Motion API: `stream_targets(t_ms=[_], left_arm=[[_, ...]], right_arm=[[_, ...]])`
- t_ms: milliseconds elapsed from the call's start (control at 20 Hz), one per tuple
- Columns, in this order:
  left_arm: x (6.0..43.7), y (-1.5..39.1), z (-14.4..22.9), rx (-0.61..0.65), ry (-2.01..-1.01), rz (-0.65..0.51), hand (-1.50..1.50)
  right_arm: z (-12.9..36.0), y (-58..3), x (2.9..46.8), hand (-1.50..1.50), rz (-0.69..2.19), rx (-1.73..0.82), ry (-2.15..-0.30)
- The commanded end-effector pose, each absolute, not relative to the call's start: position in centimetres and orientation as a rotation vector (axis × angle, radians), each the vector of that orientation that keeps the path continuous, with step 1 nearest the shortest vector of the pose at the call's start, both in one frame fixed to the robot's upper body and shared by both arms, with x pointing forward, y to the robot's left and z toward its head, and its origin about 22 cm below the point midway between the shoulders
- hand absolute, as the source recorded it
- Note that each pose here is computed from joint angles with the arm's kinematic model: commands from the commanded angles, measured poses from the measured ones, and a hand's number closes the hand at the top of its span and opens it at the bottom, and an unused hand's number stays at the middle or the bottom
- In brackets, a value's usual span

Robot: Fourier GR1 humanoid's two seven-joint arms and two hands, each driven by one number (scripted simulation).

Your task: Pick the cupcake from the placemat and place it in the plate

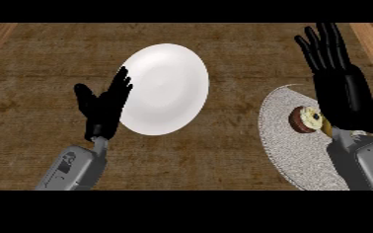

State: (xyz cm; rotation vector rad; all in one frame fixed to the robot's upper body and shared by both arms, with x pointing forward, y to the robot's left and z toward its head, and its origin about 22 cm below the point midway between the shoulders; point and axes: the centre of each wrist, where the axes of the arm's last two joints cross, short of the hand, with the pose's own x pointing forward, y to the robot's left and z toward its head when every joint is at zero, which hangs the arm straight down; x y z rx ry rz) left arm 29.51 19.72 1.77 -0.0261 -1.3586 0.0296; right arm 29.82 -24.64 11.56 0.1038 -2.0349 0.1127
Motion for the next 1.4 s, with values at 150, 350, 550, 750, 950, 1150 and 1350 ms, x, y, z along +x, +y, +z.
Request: stream_targets(t_ms=[150,350,550,750,950,1150,1350], left_arm=[[28.8,25.7,1.9,0.11,-1.466,-0.104,0.0],[27.1,27.0,0.2,0.158,-1.487,-0.151,0.0],[24.8,29.2,-2.7,0.147,-1.509,-0.149,0.0],[23.9,31.6,-2.4,0.143,-1.509,-0.143,0.0],[25.0,31.3,-1.5,0.156,-1.535,-0.127,0.0],[24.8,28.8,-2.3,0.145,-1.51,-0.14,0.0],[24.8,29.9,-1.6,0.159,-1.509,-0.146,0.0]], right_arm=[[9.8,-22.5,29.8,1.5,0.318,0.501,-1.69],[11.9,-26.9,30.1,1.5,0.665,-0.033,-1.893],[4.2,-27.4,28.5,-1.5,0.24,0.295,-1.834],[3.1,-31.5,25.8,-1.5,0.314,0.312,-1.907],[4.4,-34.5,24.3,-1.5,0.354,0.138,-1.913],[5.7,-38.3,24.6,-1.5,0.398,0.024,-1.881],[9.6,-39.2,24.9,-1.5,0.636,-0.114,-1.765]])
